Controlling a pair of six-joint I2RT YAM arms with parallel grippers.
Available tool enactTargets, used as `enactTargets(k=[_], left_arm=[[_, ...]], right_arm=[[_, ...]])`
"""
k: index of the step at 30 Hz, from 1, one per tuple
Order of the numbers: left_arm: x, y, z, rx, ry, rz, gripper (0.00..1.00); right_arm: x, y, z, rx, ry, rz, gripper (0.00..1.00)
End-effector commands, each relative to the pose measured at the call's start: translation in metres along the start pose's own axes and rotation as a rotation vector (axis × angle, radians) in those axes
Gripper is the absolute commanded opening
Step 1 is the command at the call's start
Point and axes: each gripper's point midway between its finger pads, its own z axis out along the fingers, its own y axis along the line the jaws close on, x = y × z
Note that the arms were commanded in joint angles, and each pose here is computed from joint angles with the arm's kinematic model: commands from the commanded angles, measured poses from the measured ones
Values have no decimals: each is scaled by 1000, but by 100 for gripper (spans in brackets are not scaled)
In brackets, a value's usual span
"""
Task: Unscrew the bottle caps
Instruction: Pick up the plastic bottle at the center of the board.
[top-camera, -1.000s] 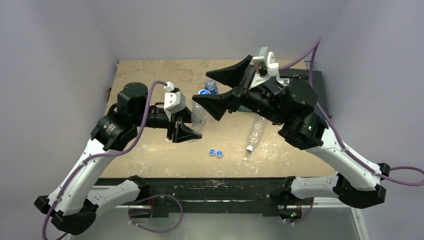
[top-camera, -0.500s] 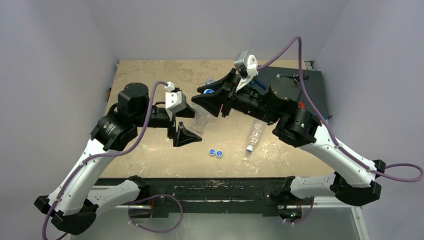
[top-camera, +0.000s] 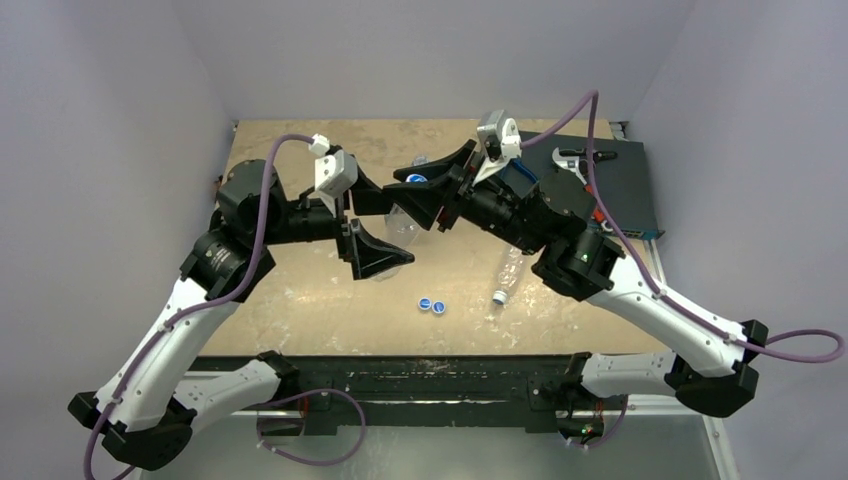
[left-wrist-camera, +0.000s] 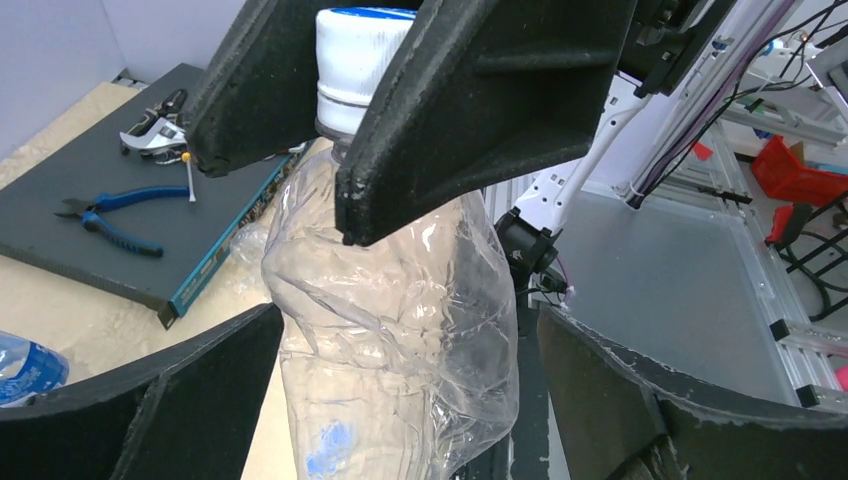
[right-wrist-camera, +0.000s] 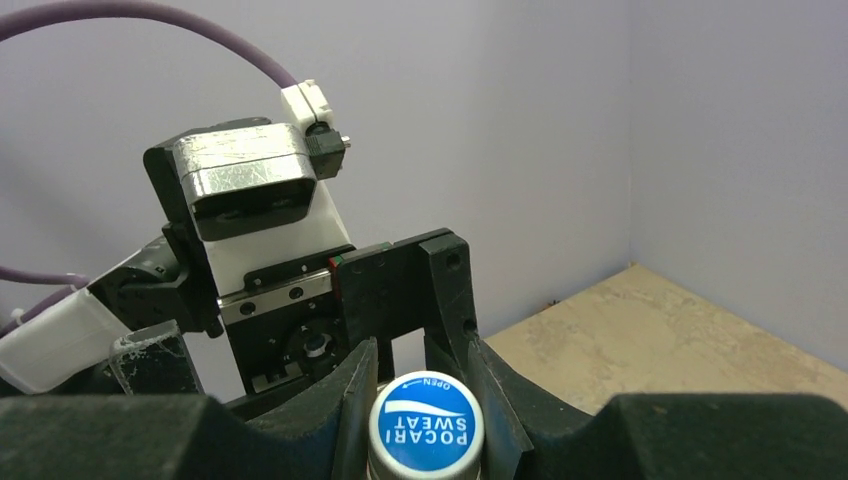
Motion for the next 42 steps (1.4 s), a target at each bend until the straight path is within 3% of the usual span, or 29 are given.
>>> enactTargets(k=[1,13,17,20,25,31,37,39,42], left_arm=[[-8,-2,3,17,-32,-4,100],[-8,-5,3,30,-26,-35,100],[0,-24,2,153,1,-47,98],[-1,-32,2,199,-1,-57,89],[1,-29,2,195,8,-32,64],[8,-20,3,151,21,-4,53],[11,-12,4,121,45,29,27],[11,-11,5,122,47,35,18],[12,-9,5,118,48,50,13]], right_arm=[[-34,17,2,-77,-138,36,8],[-34,34,-4,-176,-158,47,4],[-31,38,-7,-203,-153,37,3],[-28,40,-6,-217,-141,31,3],[-25,40,-5,-216,-127,21,3],[-24,33,-2,-176,-123,22,9],[-23,25,-2,-132,-109,9,27],[-23,23,-2,-119,-105,9,42],[-24,18,-4,-83,-98,20,71]])
